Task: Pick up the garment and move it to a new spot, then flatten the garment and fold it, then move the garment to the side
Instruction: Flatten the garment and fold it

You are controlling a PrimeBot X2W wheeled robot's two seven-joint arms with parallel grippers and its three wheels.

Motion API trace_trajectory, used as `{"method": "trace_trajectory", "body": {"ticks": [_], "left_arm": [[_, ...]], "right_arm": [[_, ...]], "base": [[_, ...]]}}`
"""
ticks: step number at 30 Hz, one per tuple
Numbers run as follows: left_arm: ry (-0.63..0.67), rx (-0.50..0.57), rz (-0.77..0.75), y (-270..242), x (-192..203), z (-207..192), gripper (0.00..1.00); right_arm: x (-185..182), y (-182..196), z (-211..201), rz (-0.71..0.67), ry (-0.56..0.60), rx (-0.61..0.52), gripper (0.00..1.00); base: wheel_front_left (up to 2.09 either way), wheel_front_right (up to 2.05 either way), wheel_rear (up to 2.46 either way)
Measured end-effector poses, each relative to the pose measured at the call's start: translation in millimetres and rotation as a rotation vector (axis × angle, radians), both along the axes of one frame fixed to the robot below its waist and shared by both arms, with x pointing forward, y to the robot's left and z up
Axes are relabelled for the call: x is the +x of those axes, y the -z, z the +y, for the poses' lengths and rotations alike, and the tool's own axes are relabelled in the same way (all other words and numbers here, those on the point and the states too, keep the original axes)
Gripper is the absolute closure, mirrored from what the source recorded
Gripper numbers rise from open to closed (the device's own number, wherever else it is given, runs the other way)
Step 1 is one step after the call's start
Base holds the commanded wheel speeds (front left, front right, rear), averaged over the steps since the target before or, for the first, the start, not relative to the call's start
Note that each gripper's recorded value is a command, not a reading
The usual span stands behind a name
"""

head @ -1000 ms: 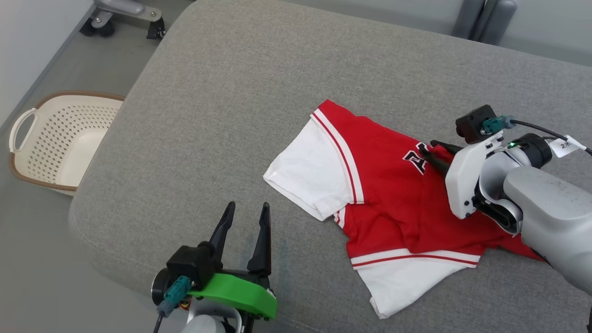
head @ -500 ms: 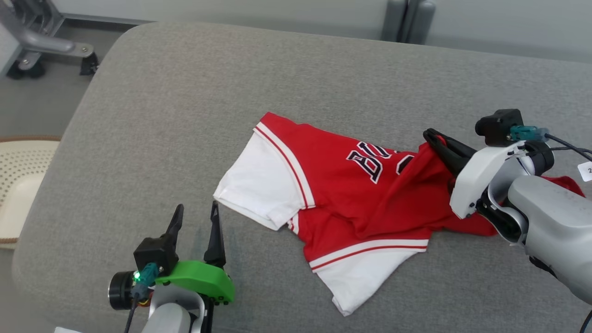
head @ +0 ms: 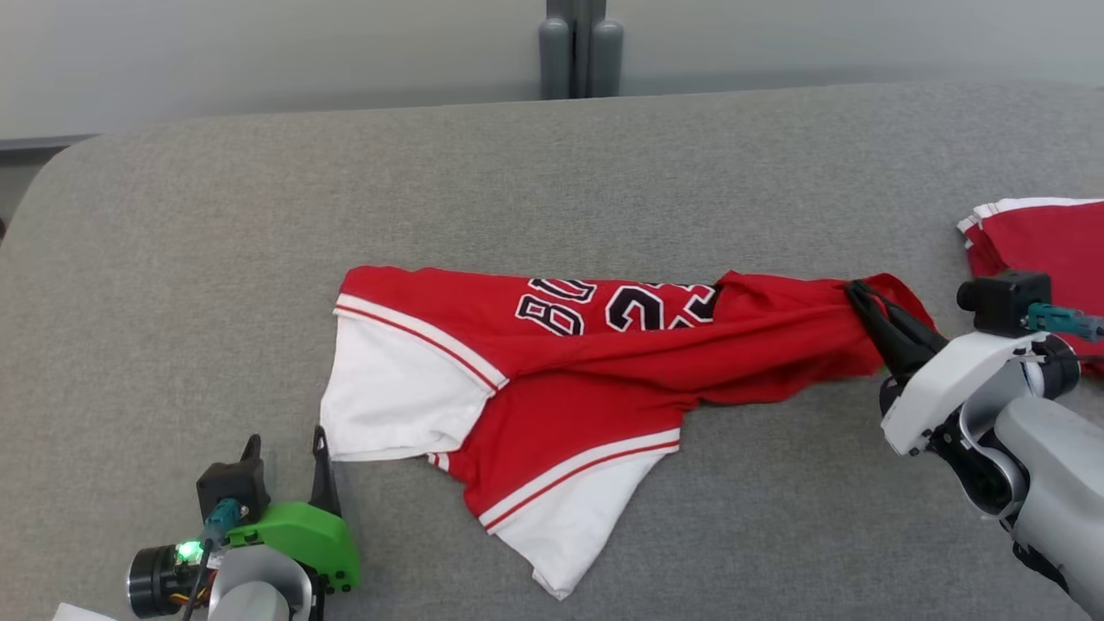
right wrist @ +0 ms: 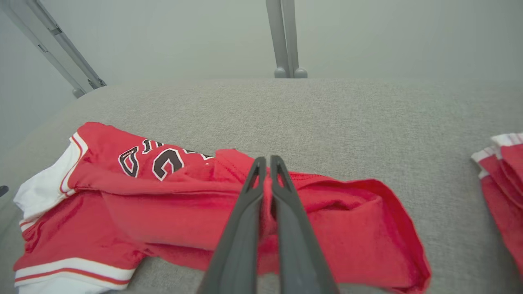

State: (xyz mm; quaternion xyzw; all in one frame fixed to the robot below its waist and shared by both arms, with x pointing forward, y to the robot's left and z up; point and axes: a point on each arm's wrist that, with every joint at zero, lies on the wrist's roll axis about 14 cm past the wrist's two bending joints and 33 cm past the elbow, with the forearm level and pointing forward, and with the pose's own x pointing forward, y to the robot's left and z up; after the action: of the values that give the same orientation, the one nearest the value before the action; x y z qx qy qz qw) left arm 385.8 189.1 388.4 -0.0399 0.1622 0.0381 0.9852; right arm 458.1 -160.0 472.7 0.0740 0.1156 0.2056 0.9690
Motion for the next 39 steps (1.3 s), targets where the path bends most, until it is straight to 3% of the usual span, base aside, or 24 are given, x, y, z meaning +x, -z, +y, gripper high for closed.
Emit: {"method": "trace_trajectory", "body": {"ticks": [4, 9, 17, 27, 32, 39], "left_arm": [[0.047, 0.005, 0.02, 4.6, 10.1, -10.2, 0.0], [0.106, -0.034, 0.061, 14.4, 11.3, -26.2, 0.0], [0.094, -0.121, 0.053, 10.1, 12.9, -34.3, 0.0], [0.053, -0.18, -0.074, -23.3, 24.2, -30.4, 0.0], [0.138, -0.196, 0.016, -1.2, 8.5, -51.5, 0.0], [0.132, -0.191, 0.087, 16.1, 3.1, -53.6, 0.0]], "right_arm": [[-6.4, -5.4, -24.8, -0.029, 0.081, 0.002, 1.0], [-16.4, -4.4, -21.2, -0.041, 0.083, 0.007, 1.0], [-17.2, -9.8, -6.8, -0.053, 0.054, 0.014, 1.0], [-14.7, -10.2, 5.6, -0.045, 0.026, 0.017, 1.0], [-13.2, -12.7, 9.0, -0.047, 0.02, 0.018, 1.0], [-13.7, -12.2, 10.3, -0.038, 0.018, 0.011, 1.0]], "base": [[0.0, 0.0, 0.0], [0.0, 0.0, 0.0], [0.0, 0.0, 0.0], [0.0, 0.0, 0.0], [0.0, 0.0, 0.0], [0.0, 0.0, 0.0]]}}
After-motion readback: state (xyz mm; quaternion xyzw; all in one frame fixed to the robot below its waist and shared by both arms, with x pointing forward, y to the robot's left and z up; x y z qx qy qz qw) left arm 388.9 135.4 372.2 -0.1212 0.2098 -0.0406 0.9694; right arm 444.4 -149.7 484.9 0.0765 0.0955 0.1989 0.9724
